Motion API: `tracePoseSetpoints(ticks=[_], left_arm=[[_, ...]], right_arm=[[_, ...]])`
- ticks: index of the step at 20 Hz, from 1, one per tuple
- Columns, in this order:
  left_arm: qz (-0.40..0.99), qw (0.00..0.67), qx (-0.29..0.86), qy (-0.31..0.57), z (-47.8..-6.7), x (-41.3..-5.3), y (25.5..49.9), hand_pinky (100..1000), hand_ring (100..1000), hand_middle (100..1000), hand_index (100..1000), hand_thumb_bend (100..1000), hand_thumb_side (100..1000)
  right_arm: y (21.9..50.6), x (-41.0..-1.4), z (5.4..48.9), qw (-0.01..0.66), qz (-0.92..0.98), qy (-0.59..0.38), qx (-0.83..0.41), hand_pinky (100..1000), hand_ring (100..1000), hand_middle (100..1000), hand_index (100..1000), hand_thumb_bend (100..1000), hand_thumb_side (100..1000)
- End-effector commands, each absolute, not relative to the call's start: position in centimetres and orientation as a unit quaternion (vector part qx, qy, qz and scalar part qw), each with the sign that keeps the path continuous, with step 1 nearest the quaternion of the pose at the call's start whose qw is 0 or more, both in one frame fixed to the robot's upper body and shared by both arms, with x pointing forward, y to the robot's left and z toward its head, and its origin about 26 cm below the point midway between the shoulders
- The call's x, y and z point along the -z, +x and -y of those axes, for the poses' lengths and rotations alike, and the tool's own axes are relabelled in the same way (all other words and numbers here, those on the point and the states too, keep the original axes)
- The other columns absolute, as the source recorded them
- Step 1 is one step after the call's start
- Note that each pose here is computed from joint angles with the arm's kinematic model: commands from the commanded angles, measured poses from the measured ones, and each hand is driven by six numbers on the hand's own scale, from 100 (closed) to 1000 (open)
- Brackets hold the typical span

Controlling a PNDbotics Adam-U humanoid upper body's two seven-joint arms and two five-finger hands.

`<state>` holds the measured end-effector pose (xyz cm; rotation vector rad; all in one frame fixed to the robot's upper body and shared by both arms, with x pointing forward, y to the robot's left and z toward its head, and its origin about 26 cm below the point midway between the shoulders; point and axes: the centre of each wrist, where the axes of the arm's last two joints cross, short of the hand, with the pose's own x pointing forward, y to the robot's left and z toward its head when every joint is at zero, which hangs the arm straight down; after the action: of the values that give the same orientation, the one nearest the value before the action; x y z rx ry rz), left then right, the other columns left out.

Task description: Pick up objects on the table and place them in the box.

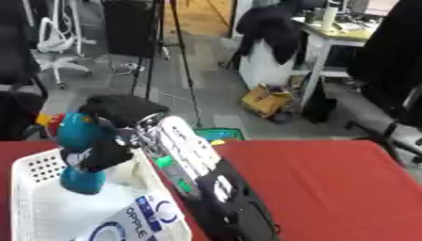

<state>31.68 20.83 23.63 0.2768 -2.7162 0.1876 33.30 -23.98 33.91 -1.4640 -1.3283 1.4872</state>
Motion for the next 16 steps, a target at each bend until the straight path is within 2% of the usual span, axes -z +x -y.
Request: tracePoseSetpoints(ticks=[1,15,16], left_arm=[[0.974,0.190,-0.069,0.104,-21.00,-24.15,31.42,803,781,779,794,100,1000],[0.973,0.192,-0.069,0.107,-21.09,-24.10,31.42,803,779,778,794,100,1000],[0.973,0.193,-0.069,0.108,-21.15,-24.08,31.41,802,779,778,794,100,1000]], right_arm=[[33.28,-34.45,24.41,0.310,0.496,-0.578,-0.569,1000,1000,1000,1000,619,864],[32.69,-34.81,24.65,0.301,0.527,-0.565,-0.559,1000,1000,1000,1000,580,882],[32.39,-35.01,24.73,0.298,0.532,-0.570,-0.551,1000,1000,1000,1000,488,883]])
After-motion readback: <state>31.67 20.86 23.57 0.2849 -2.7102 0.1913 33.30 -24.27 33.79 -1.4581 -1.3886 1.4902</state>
